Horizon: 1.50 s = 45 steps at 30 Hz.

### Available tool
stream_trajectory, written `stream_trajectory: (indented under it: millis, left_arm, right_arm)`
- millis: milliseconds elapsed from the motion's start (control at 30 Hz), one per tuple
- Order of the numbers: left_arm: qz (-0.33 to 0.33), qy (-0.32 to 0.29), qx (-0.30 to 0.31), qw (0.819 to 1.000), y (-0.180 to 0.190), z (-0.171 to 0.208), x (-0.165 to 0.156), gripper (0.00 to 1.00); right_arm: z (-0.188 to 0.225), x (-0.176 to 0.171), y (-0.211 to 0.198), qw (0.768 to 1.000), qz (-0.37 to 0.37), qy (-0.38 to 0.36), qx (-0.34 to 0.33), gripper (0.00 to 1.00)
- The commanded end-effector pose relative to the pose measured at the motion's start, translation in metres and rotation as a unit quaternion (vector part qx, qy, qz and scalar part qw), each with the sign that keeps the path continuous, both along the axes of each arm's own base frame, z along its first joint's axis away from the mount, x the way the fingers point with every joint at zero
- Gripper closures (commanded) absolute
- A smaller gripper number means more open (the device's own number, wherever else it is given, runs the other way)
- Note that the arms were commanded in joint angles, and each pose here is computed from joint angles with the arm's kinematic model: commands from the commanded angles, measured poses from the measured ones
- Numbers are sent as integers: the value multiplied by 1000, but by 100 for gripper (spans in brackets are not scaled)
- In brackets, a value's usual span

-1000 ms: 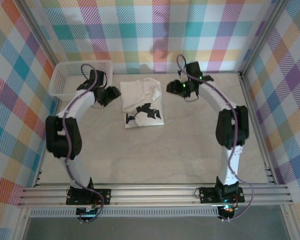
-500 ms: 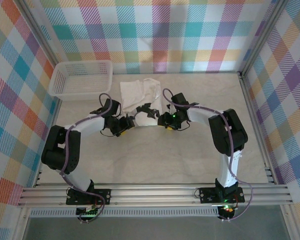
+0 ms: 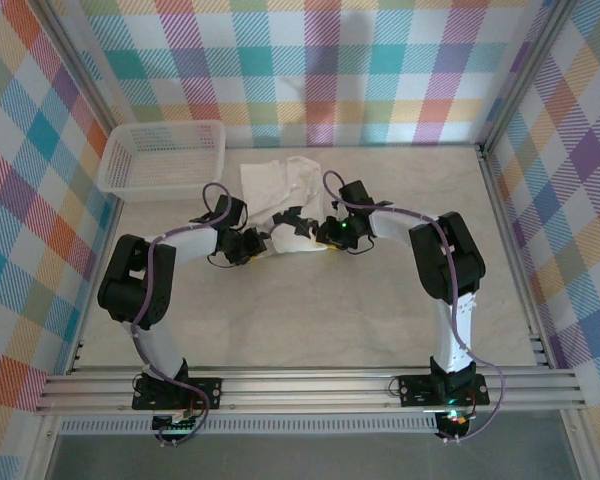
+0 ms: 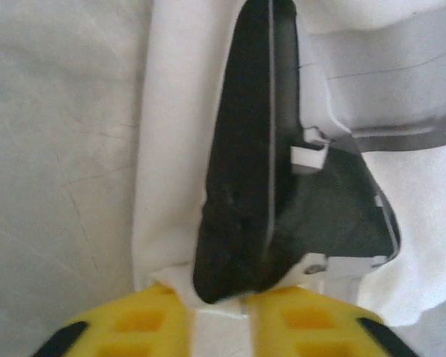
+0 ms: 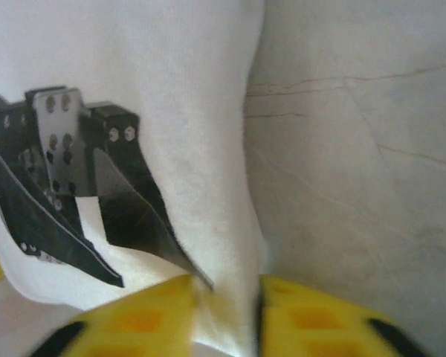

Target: Fold the inside-out t-shirt

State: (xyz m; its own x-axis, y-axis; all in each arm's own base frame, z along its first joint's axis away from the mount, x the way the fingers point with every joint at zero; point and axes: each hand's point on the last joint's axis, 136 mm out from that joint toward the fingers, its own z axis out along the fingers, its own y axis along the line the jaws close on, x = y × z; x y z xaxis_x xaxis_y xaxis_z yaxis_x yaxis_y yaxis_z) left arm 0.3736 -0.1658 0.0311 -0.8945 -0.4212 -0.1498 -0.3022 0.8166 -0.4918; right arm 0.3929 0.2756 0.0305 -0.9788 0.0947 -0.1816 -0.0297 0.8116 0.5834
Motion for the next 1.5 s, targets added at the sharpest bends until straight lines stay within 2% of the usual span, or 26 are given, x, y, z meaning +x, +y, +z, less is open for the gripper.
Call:
stream_trajectory:
  millis: [0,33,100,233,367,533,633,733,833,900,1033,1067,1100,1133,1167,1300,1367,1467]
  left_arm:
    - [4,-8,19,1000,6,1,4,90]
    - [3,4,27,1000,9,-1,-2,94]
    - [2,10,38,999,16,-1,-11,100]
    - [-5,29,67,997,31,-5,-35,100]
    - [-9,51,69,996,39,-16,-67,100]
    - [-24,65,38,997,29,-15,-99,100]
    - [-52,79,39,995,17,-13,-125,100]
    - [-64,86,32,994,12,-9,-154,100]
    - [-61,78,10,995,7,8,-180,100]
    - [-56,50,9,997,10,27,-190,98]
    - [-38,-17,2,999,14,64,-177,78]
    - [-39,-26,0,999,10,70,-169,73]
    - [-42,-31,0,999,5,74,-160,68]
    - [-47,-32,1,998,0,75,-152,64]
    - [-57,-33,4,998,-7,75,-142,61]
    - [-79,-21,3,997,-35,64,-107,55]
    - [-76,-9,-3,997,-46,54,-95,52]
    - [-72,-6,0,997,-55,40,-77,41]
  right_arm:
    - [3,9,3,1000,-6,-8,4,96]
    - [4,9,2,1000,-7,-10,2,100]
    - [6,8,-3,1000,-13,-14,-3,100]
    - [10,4,-22,999,-30,-20,-11,100]
    - [6,-8,-33,999,-17,-15,-27,100]
    - [8,-26,-30,1000,5,3,-12,100]
    - [9,-54,-25,999,32,26,-7,100]
    - [7,-97,-31,997,56,47,-22,100]
    - [5,-142,-48,995,63,69,-30,100]
    - [-1,-168,-69,994,63,76,-56,100]
    - [0,-183,-91,991,61,66,-94,98]
    - [3,-180,-92,991,59,64,-98,89]
    - [8,-175,-92,991,55,60,-104,73]
    - [14,-167,-92,991,48,52,-111,65]
    - [21,-157,-92,992,36,39,-119,62]
    - [53,-110,-92,992,-37,-23,-115,61]
    - [62,-88,-94,991,-78,-31,-102,60]
    - [62,-65,-87,992,-92,-21,-86,58]
